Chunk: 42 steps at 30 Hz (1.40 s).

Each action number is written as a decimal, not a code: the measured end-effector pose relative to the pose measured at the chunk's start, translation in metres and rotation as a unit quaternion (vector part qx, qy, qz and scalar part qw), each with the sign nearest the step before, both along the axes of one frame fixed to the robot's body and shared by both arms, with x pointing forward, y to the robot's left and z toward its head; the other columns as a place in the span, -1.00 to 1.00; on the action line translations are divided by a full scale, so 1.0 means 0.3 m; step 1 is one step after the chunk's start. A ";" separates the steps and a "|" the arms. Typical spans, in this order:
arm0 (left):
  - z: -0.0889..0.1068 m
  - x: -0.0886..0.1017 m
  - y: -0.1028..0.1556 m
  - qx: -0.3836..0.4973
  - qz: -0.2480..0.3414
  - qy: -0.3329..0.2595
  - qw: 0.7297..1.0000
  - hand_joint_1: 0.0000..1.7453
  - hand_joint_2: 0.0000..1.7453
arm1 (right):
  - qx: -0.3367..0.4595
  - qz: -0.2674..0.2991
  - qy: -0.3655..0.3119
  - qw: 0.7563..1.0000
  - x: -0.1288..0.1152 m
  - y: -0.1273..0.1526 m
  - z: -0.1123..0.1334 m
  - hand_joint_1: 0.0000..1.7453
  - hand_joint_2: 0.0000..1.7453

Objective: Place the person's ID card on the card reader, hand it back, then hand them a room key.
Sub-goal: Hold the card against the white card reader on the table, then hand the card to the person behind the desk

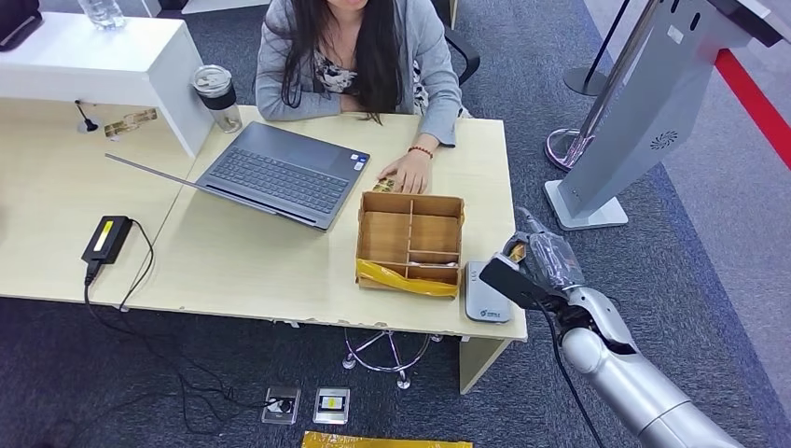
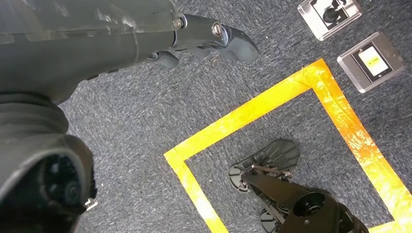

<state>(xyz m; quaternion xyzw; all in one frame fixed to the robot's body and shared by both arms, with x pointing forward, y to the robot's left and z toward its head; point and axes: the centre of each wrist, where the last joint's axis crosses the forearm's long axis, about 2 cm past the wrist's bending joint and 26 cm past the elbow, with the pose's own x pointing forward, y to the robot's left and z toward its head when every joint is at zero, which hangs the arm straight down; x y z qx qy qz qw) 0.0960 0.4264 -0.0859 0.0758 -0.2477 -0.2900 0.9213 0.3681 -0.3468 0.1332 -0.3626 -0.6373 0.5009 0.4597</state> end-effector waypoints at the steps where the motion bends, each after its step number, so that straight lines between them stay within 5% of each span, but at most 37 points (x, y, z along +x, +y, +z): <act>1: 0.000 0.000 0.000 0.000 0.000 0.000 1.000 -1.00 -1.00 | 0.000 0.001 0.002 1.000 -0.001 0.002 -0.003 1.00 1.00; 19: 0.000 0.000 -0.001 0.001 0.004 0.003 1.000 -1.00 -1.00 | 0.018 0.000 0.083 0.996 -0.013 0.010 -0.096 1.00 1.00; 42: 0.000 0.000 -0.001 -0.004 0.006 0.006 1.000 -1.00 -1.00 | 0.047 -0.023 0.120 0.991 0.025 0.008 -0.089 1.00 1.00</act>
